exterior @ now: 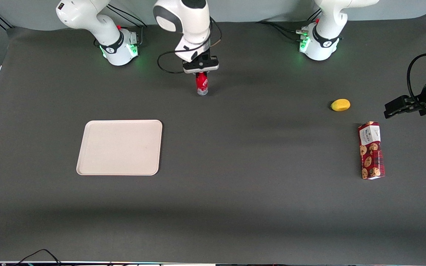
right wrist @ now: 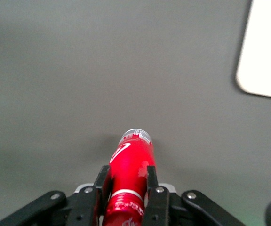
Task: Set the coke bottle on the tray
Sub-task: 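Lift the bottle and carry it with the right gripper to the tray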
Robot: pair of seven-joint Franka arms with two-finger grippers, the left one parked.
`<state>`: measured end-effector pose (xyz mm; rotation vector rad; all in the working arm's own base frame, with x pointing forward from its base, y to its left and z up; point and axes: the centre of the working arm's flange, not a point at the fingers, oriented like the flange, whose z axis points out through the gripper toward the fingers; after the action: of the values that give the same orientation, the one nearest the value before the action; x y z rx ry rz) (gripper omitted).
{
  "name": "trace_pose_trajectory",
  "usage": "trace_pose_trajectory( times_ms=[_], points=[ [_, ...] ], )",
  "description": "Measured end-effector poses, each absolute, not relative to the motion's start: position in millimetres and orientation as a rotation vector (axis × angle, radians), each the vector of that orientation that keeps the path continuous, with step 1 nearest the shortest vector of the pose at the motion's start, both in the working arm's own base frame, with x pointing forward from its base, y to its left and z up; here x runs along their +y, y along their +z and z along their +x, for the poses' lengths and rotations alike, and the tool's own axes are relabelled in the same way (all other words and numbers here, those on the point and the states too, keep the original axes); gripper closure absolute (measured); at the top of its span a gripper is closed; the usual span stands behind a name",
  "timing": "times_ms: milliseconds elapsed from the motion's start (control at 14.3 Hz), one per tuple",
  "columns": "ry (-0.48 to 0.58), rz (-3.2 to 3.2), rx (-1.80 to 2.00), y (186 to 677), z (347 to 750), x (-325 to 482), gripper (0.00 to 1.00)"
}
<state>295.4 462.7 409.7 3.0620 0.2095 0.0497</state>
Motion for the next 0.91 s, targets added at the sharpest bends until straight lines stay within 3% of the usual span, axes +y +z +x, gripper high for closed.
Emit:
trace_pose_trajectory(
  times_ms=[490,701,911],
  points=[
    [-0.082,3.167,0.247,583.6,369.2,395.4,0.65],
    [-0.089,3.167,0.233,589.1,388.6,375.3,0.65],
    [-0.095,3.142,0.314,577.3,441.4,319.4,0.65]
  ],
)
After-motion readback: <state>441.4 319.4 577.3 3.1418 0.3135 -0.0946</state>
